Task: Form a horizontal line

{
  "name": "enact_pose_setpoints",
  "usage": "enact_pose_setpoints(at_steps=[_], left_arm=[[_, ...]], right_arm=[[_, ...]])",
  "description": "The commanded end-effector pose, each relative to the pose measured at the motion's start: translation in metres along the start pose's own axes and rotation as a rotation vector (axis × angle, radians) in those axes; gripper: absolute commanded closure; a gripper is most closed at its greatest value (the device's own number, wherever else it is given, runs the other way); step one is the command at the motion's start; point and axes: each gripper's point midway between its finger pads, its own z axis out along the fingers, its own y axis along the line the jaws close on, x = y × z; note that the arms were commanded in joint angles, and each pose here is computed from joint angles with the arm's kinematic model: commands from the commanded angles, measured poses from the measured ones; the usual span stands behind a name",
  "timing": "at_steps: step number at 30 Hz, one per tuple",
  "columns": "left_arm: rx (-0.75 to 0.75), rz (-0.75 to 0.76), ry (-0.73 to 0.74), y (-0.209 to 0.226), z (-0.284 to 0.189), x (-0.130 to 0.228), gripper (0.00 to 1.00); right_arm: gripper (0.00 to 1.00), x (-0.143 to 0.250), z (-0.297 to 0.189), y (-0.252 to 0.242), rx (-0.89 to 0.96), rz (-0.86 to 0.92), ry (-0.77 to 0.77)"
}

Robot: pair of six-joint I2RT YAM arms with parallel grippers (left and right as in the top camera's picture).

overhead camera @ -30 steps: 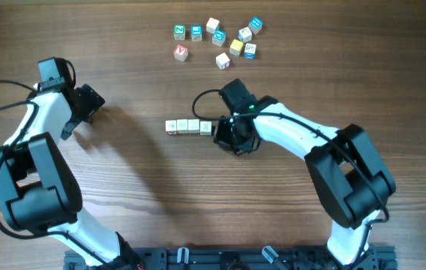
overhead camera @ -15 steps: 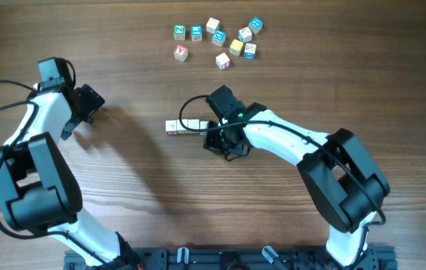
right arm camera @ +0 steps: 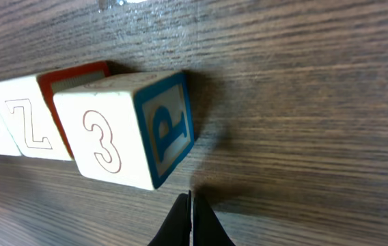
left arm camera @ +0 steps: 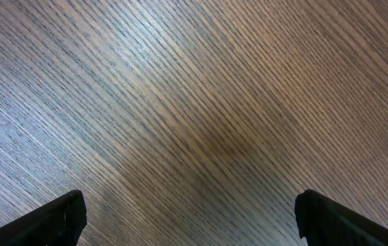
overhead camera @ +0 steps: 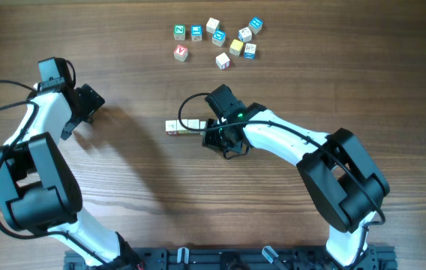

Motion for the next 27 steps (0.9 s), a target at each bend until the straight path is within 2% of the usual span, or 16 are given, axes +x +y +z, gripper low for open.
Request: enact_pose_setpoints(at_steps=[1,12,27], left_arm=[[-0.004,-0.007,0.009,0.001,0.003,0.003,0.00],[-0.004,-0.007,0.009,0.001,0.003,0.003,0.00],[-0.004,-0.007,0.009,0.001,0.003,0.003,0.00]], right_arm=[[0.96,0.000,0.009,-0.007,0.030,-0.011,-0.006],[0.96,-0.006,0.009,-0.004,0.024,-0.017,-0.035],[0.96,-0.021,0.010,0.004,0.043,-0.058,-0.152]])
